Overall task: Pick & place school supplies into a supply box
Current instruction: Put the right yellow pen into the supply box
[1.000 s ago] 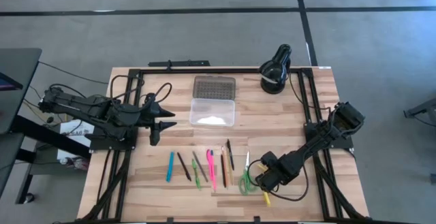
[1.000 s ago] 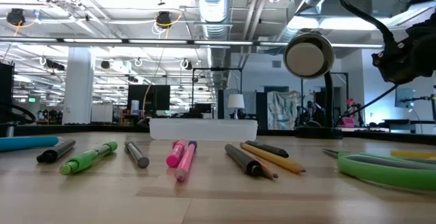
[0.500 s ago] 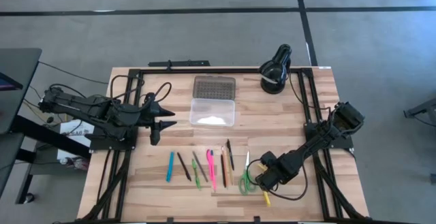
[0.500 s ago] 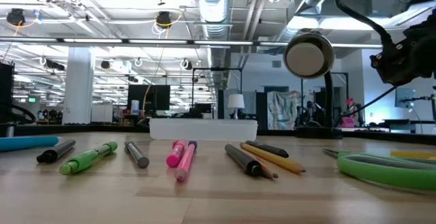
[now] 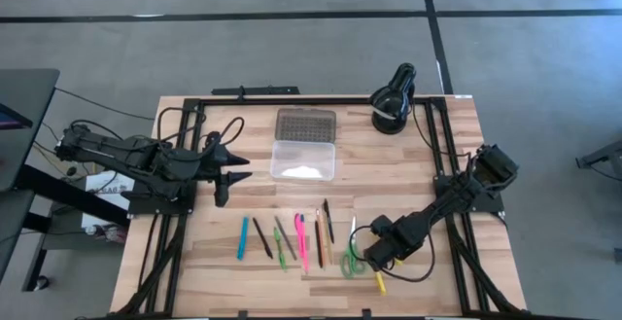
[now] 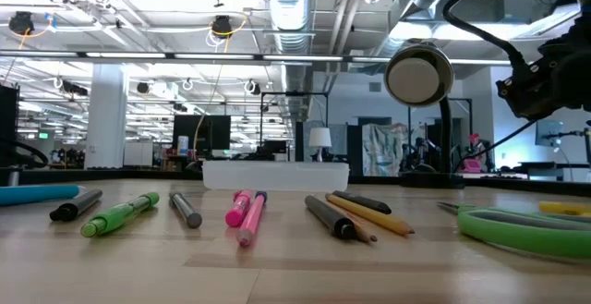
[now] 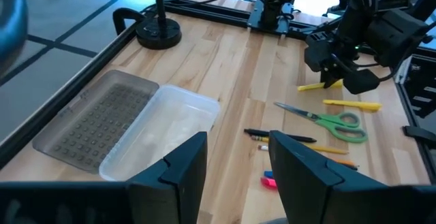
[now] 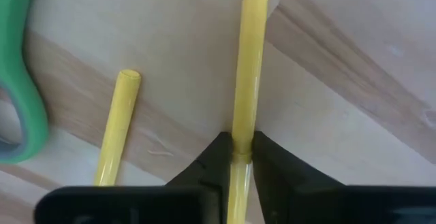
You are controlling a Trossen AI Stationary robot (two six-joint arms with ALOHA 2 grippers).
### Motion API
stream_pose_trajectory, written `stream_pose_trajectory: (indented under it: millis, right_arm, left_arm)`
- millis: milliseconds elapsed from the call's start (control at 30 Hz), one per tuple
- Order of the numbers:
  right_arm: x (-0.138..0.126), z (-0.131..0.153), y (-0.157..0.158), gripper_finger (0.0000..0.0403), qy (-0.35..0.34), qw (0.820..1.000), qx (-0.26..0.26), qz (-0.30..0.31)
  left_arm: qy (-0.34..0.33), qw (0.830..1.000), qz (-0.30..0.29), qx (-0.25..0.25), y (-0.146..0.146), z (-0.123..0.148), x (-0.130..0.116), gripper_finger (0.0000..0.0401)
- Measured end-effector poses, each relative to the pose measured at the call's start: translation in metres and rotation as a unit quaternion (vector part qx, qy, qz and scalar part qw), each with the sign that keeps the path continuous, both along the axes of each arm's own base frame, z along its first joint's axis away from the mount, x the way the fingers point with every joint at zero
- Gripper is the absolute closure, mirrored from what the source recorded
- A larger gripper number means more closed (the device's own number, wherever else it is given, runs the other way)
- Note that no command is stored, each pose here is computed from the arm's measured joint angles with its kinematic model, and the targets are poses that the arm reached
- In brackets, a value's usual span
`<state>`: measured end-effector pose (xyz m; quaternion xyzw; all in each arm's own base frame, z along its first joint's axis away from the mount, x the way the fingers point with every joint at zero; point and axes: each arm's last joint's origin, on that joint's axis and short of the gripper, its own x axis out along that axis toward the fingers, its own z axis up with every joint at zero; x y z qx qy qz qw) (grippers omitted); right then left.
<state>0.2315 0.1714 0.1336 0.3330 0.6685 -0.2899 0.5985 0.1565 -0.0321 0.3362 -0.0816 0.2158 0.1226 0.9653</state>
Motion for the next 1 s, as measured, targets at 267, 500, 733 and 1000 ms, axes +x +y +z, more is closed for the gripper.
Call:
stream_pose_trajectory:
  millis: [267, 500, 733, 1000]
  right_arm:
    - [0.003, 0.000, -0.007, 0.0380, 0.004, 1.000, 0.001, 0.018]
    - [0.005, 0.000, -0.010, 0.0381, 0.005, 1.000, 0.000, 0.022]
    - [0.005, 0.001, -0.010, 0.0381, 0.001, 1.000, -0.001, 0.022]
    - [0.005, 0.003, -0.011, 0.0385, 0.004, 0.999, -0.018, 0.029]
  left_arm:
    - [0.001, 1.000, 0.001, 0.005, 0.000, 0.000, 0.000, 0.0248]
    - [0.000, 1.000, 0.001, 0.005, 0.000, 0.000, 0.000, 0.0248]
    - [0.000, 1.000, 0.002, 0.004, 0.000, 0.000, 0.000, 0.0248]
    - [-0.001, 1.000, 0.004, 0.001, 0.000, 0.000, 0.000, 0.0248]
